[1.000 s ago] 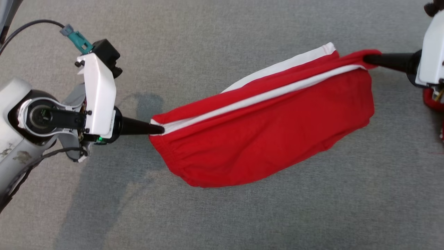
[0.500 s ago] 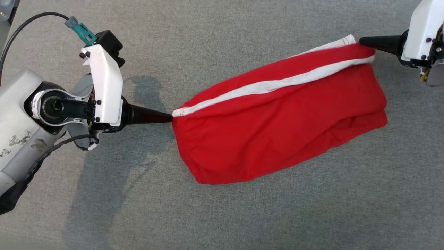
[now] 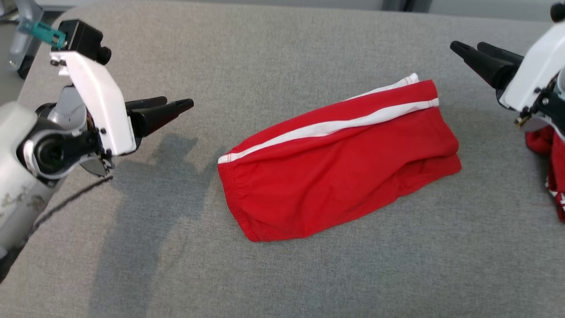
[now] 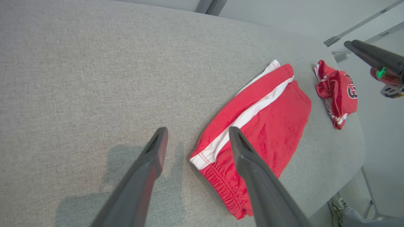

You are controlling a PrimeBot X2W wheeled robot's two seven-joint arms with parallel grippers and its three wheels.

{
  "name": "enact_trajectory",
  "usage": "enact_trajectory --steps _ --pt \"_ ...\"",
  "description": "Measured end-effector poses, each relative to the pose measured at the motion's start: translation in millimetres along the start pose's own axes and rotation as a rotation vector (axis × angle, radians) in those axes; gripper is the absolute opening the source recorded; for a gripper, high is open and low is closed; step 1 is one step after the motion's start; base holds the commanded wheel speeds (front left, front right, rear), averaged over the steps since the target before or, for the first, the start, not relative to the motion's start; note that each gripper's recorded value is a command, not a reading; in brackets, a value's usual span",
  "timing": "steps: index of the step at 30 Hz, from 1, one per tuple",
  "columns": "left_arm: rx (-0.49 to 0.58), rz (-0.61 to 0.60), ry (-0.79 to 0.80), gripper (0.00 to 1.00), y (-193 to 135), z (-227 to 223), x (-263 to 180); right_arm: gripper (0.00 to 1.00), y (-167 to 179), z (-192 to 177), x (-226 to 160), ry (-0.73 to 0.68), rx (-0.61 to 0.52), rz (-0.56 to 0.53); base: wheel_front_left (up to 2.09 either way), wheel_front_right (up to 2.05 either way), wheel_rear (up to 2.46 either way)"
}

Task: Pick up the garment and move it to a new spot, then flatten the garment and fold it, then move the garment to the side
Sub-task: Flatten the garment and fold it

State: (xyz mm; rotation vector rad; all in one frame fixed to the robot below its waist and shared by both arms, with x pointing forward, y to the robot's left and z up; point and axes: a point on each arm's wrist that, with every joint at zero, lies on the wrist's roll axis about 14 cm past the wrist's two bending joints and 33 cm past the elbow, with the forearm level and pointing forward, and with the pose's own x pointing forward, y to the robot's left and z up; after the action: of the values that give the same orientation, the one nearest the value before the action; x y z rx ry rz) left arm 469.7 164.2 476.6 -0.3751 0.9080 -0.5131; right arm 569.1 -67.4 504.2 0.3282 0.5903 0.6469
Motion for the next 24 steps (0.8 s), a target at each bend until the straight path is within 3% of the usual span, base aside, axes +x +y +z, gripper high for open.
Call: enact_trajectory --steps 5,11,15,24 --pt "0.082 0.03 -0.239 1.0 -3.0 17.0 -22.7 1.0 -3.6 17.3 -32.5 -0.189 -0.047 -0.041 0.0 0.0 0.0" --pt "0.156 0.122 -0.533 1.0 -1.2 31.3 -53.2 1.0 -19.2 9.2 -54.3 -0.298 -0.054 -0.124 0.0 0.0 0.0" --pt "0.147 0.224 -0.722 1.0 5.7 24.1 -71.7 1.0 -22.4 -17.8 -47.3 -0.276 -0.023 -0.146 0.0 0.0 0.0" --pt "0.021 0.327 -0.855 1.0 1.7 -25.3 -89.2 1.0 -31.8 -69.7 -21.3 -0.122 0.049 -0.197 0.0 0.0 0.0"
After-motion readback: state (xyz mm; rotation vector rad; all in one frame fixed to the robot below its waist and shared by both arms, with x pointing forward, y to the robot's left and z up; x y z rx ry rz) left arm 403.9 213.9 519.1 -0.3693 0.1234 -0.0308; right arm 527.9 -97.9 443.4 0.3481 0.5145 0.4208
